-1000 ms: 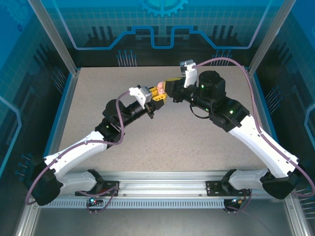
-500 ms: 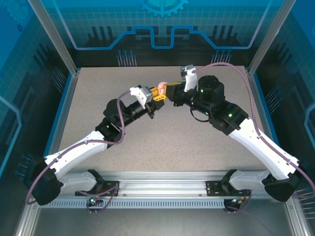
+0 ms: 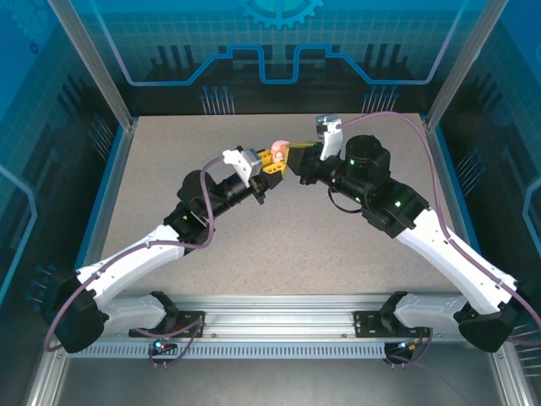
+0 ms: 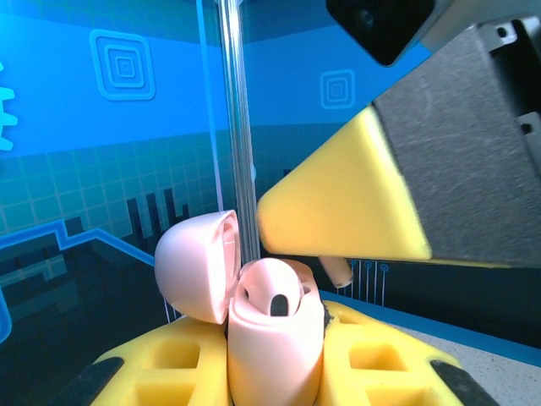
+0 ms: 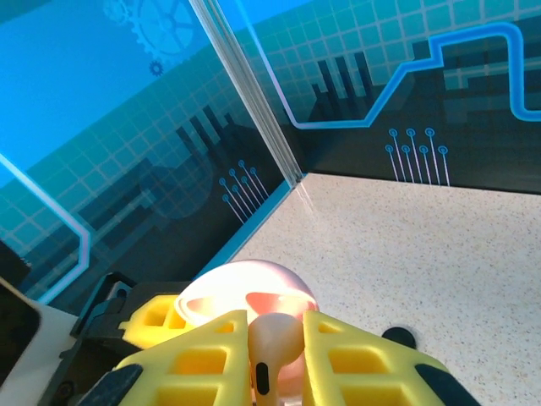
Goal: Insert wireless bluetooth earbuds into charging case
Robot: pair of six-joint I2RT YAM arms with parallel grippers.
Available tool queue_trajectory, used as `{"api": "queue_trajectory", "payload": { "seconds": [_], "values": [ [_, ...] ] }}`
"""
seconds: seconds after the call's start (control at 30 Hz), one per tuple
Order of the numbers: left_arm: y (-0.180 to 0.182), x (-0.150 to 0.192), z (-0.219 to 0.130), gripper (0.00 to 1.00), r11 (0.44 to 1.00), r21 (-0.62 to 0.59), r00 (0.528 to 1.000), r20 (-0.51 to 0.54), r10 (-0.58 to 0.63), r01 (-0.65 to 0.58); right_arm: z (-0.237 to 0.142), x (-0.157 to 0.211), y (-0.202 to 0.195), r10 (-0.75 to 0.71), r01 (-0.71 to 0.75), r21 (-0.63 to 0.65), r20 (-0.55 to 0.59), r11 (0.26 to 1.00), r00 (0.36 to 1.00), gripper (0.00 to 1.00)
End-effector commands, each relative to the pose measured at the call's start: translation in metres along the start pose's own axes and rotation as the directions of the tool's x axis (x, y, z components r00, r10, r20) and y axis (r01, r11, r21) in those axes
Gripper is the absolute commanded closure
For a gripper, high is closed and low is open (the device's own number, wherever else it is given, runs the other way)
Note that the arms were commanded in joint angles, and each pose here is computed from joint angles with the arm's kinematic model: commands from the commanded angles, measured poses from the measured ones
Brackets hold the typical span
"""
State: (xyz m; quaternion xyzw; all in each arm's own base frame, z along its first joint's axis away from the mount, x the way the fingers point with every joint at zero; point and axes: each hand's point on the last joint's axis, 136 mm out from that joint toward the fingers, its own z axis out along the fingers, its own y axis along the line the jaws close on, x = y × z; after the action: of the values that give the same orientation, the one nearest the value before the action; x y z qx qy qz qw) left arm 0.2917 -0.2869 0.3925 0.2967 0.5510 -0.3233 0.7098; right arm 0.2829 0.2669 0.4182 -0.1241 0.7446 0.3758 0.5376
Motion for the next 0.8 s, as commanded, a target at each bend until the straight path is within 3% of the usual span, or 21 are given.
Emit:
{"api": "queue_trajectory", "payload": {
  "seconds": [0.0, 0.33, 0.77],
  "values": [
    [-0.003, -0.033, 0.003, 1.0, 1.0, 0.015, 0.996, 0.092, -0.005, 0.003, -0.017, -0.027, 0.02, 0.024, -0.014, -0.083, 0.128, 0.996, 0.992, 0.83],
    [-0.003, -0.031, 0.003, 1.0, 1.0, 0.012, 0.996, 0.089, -0.022, 0.021, -0.013, -0.03, 0.032, -0.003, 0.046, -0.182, 0.229, 0.982, 0.973, 0.83],
    [-0.004, -0.034, 0.002, 1.0, 0.999, 0.016, 0.995, 0.096, -0.036, 0.035, -0.002, -0.021, 0.019, 0.004, 0.031, -0.142, 0.242, 0.989, 0.97, 0.83]
  ]
}}
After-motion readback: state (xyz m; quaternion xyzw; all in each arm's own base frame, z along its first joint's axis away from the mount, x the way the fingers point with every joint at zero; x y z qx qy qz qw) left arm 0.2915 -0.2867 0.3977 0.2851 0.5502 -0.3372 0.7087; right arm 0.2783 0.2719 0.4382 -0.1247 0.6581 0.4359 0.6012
